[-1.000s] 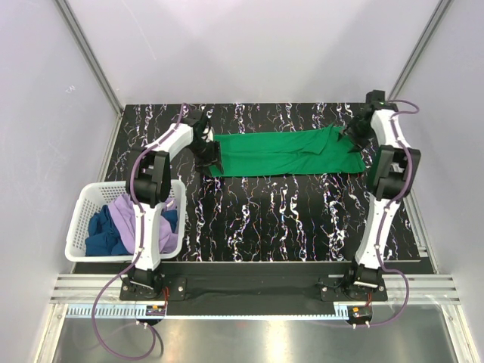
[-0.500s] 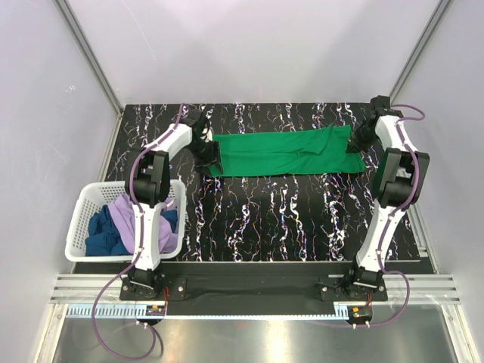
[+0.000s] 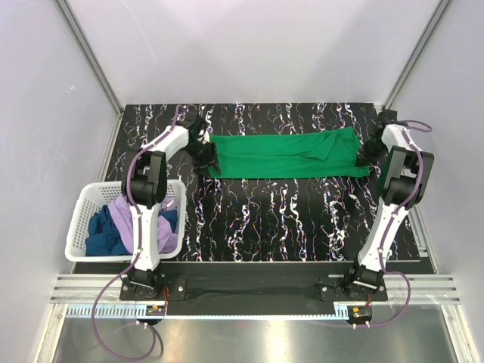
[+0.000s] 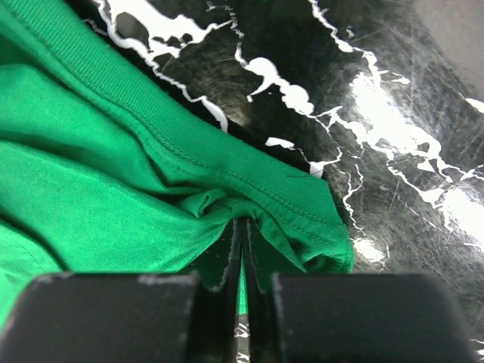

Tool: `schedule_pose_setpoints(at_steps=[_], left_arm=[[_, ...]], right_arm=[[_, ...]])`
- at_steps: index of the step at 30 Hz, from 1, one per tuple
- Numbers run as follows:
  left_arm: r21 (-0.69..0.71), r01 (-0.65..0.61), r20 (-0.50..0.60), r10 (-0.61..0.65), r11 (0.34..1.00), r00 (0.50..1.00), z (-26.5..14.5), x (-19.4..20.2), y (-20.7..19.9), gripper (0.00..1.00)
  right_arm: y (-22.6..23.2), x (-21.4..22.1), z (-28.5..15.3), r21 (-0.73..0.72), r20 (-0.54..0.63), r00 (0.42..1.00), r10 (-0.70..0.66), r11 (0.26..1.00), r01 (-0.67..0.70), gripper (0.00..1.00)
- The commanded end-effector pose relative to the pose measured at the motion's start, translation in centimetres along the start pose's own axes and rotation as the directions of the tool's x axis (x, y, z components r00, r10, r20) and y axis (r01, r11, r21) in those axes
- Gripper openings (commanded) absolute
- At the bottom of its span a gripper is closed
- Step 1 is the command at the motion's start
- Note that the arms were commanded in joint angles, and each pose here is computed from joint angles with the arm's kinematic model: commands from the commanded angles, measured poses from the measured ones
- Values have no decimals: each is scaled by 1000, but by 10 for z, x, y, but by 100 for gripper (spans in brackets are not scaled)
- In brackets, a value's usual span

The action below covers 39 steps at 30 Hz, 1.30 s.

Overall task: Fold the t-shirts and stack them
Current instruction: Fold the tshirt

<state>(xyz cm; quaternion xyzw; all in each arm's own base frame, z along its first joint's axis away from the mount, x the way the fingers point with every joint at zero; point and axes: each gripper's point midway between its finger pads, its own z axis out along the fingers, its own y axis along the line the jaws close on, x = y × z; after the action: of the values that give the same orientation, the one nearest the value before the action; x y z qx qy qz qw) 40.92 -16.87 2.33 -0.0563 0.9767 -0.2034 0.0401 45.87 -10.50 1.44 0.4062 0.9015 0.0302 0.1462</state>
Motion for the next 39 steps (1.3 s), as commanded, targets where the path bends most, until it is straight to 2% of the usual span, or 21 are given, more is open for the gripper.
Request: schedule_pose_setpoints(at_steps=[1, 5, 6, 8, 10, 13, 18, 22, 32, 39], left_arm=[[-144, 17, -90, -30, 989, 995, 20, 26, 44, 52], [-118, 14, -76, -24, 993, 997, 12, 25, 36, 52], [-99, 11, -65, -17, 995, 998, 7, 24, 31, 53], [-70, 5, -43, -8, 998, 999, 0, 22, 24, 57], [-11, -9, -17, 9, 1000, 1000, -10, 17, 9, 62], [87, -30, -11, 31, 996, 999, -20, 16, -12, 68], [157, -63, 22, 60, 986, 998, -39, 17, -30, 69], [181, -85, 51, 77, 980, 996, -50, 15, -37, 66], [204, -91, 48, 83, 975, 995, -51, 16, -41, 64], [201, -98, 53, 89, 975, 995, -52, 15, -42, 64]], right_arm=[[-12, -7, -13, 55, 38, 996, -77, 996, 74, 11], [21, -27, -46, -7, 103, 988, -114, 993, 115, 29], [31, -28, -53, -26, 115, 985, -127, 991, 131, 39], [56, -28, -69, -73, 137, 978, -155, 983, 166, 47], [79, -17, -76, -157, 106, 985, -135, 976, 151, 56], [106, 3, -75, -263, 39, 994, -103, 959, 110, 61], [136, 39, -56, -350, -75, 992, -97, 935, 65, 61], [142, 54, -42, -374, -116, 990, -74, 927, 26, 58], [147, 79, -22, -350, -162, 981, -104, 936, 42, 51], [174, 83, -26, -420, -133, 980, -151, 904, 82, 49]])
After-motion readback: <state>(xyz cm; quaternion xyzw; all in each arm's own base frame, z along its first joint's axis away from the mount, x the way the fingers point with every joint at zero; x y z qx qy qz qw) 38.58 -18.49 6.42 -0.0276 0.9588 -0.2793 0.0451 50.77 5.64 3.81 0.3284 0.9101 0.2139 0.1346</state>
